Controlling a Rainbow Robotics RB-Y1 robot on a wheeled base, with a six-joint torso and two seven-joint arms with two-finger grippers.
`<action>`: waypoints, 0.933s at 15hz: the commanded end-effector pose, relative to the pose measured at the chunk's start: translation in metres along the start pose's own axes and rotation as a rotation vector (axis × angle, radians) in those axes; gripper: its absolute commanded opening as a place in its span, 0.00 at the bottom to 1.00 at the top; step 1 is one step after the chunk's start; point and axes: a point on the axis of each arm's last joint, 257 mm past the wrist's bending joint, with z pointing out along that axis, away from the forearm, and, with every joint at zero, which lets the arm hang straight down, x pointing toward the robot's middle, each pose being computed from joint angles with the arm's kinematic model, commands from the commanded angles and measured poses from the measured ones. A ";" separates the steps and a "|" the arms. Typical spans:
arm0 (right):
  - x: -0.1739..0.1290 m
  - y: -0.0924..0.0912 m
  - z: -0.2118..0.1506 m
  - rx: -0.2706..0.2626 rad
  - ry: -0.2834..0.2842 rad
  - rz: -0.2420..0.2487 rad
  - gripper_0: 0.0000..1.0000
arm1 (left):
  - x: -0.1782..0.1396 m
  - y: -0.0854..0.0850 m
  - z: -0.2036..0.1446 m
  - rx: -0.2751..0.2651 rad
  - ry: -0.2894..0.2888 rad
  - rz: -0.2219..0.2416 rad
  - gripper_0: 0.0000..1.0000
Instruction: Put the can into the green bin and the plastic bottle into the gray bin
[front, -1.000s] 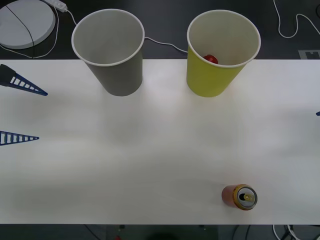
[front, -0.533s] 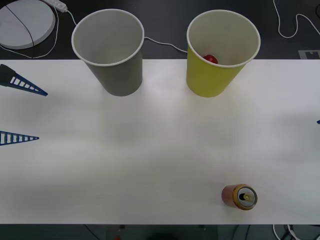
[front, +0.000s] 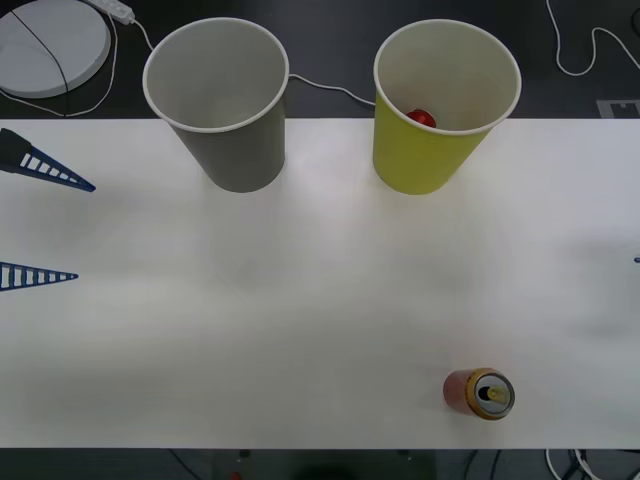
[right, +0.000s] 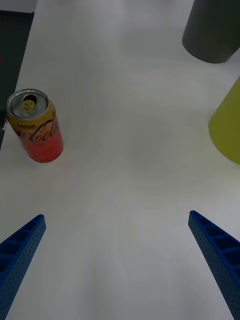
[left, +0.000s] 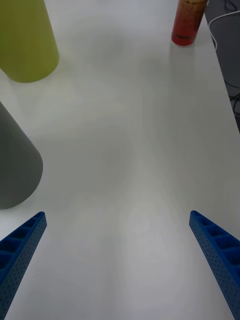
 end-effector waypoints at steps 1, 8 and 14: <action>0.015 0.003 0.007 0.005 -0.016 -0.018 1.00 | 0.000 0.000 0.000 0.000 0.000 0.000 1.00; 0.045 0.038 0.025 -0.048 -0.027 -0.021 1.00 | 0.000 0.000 0.000 0.000 0.000 0.000 1.00; 0.054 0.085 0.050 -0.096 -0.102 -0.008 1.00 | 0.000 0.000 0.000 0.000 0.000 0.000 1.00</action>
